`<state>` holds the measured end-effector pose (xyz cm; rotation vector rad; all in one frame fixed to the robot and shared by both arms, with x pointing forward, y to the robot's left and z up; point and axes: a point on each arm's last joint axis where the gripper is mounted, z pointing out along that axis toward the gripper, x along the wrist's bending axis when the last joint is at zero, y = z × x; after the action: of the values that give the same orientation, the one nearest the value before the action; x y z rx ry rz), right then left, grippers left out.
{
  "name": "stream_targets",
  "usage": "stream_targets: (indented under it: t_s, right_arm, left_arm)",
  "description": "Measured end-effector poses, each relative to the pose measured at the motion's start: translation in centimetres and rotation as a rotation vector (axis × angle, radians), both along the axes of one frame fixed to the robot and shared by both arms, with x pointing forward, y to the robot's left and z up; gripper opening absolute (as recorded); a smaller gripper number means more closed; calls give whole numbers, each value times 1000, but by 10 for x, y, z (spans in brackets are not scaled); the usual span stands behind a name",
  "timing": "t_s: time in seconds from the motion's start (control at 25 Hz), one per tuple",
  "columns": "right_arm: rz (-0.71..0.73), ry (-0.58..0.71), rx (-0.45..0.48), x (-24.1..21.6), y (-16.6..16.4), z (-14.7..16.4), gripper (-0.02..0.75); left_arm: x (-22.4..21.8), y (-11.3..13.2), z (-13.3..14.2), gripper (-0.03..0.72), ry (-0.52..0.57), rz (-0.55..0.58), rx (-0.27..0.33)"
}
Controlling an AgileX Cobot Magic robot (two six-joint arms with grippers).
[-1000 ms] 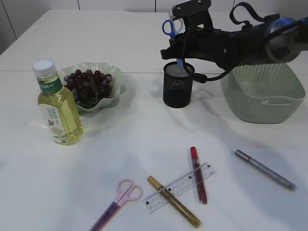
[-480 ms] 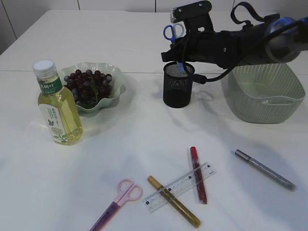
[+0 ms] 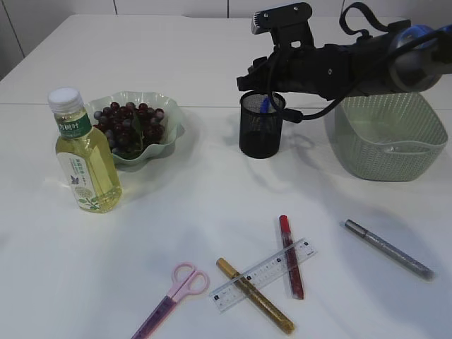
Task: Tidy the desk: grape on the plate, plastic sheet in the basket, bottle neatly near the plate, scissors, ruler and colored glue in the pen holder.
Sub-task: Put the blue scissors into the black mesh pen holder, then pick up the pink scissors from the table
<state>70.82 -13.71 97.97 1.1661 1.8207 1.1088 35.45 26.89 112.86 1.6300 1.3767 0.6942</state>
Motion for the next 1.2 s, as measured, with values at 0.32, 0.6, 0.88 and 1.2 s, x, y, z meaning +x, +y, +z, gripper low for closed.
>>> stream_targets:
  t_s: [0.32, 0.6, 0.88, 1.2]
  right_arm:
    - [8, 102, 25, -4, 1, 23, 323]
    - [56, 228, 32, -19, 3, 71, 323]
    - [157, 614, -80, -50, 1, 86, 323]
    - [192, 865, -116, -72, -1, 85, 323]
  left_arm:
    - [0, 0, 0, 395, 2, -1, -7]
    - [0, -2, 0, 393, 4, -5, -27]
    - [-1, -4, 0, 391, 6, -39, -20]
    - [-2, -4, -2, 391, 25, -50, -14]
